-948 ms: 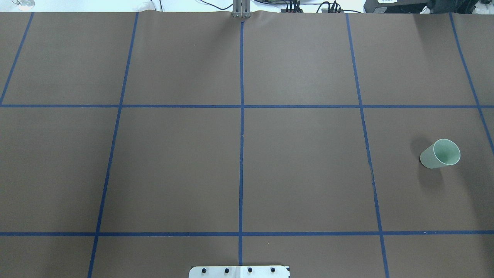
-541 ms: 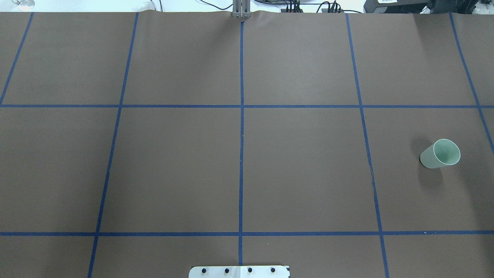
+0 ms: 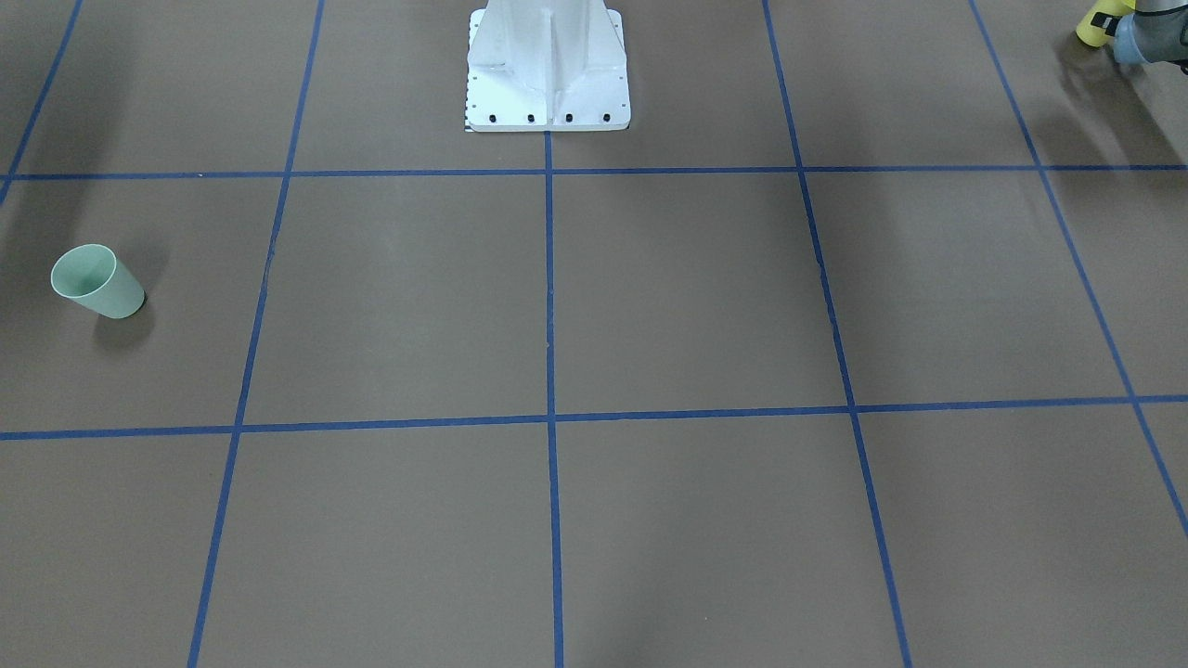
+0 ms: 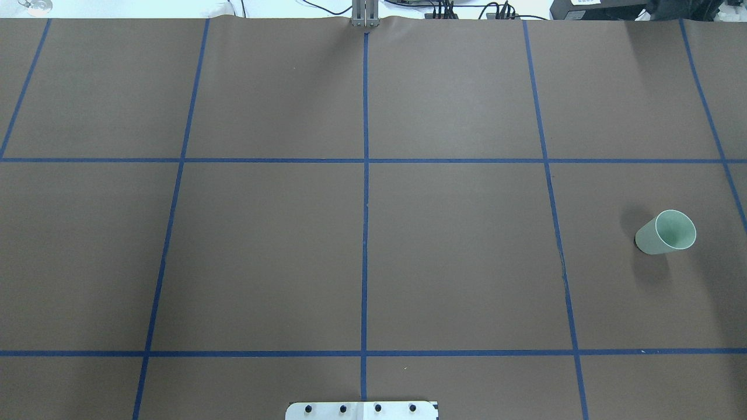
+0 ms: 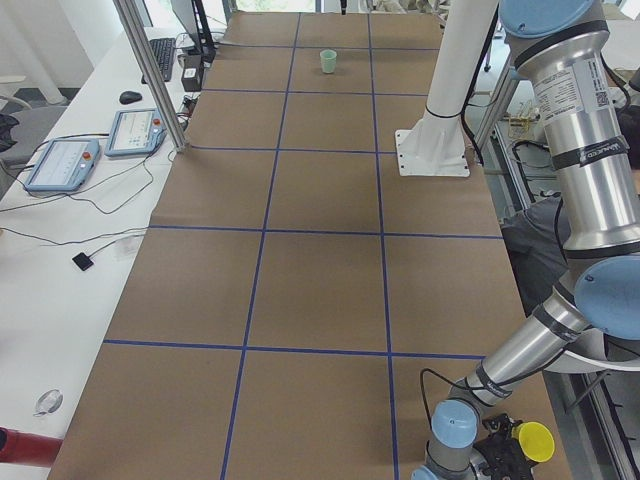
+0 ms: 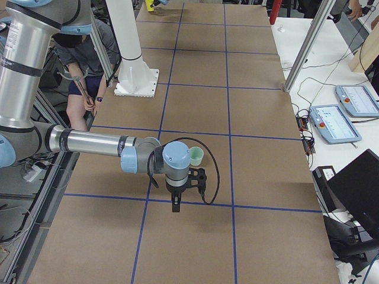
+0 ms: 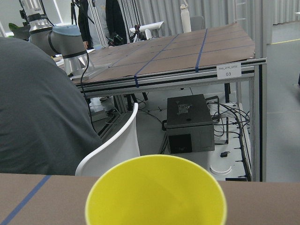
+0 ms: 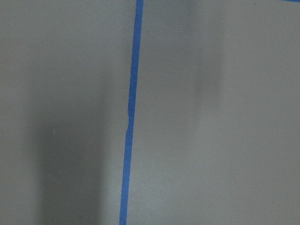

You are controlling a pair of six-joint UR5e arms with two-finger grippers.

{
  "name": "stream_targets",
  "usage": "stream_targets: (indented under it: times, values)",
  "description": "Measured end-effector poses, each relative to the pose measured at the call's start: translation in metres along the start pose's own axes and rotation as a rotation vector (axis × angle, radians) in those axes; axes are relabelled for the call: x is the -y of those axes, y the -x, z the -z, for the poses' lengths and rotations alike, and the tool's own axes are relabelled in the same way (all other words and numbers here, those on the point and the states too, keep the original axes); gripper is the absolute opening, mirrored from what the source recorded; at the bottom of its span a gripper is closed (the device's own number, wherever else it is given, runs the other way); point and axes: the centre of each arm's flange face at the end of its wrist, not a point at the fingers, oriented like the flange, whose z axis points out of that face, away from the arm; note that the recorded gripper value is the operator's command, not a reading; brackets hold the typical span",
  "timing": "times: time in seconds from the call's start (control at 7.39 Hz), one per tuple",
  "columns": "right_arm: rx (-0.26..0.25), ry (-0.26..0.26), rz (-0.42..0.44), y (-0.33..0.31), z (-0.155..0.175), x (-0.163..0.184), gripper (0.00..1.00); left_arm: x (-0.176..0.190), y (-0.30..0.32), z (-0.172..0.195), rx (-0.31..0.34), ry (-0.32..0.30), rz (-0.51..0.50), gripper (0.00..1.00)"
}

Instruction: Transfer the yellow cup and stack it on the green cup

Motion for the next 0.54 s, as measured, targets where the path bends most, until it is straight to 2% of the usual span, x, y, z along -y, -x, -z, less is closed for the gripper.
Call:
stream_targets:
  times: [0.14,0.54]
  values:
    - [0.000,0.002,-0.001,-0.0004,-0.0005,-0.0013,0.99,-0.0003,0.0002,0.0001,0.001,0.002,-0.001,0.16]
    - [0.000,0.003,-0.003,-0.0009,-0.0011,-0.0023,0.99,-0.0013,0.0010,0.0003,0.006,0.009,-0.003,0.00]
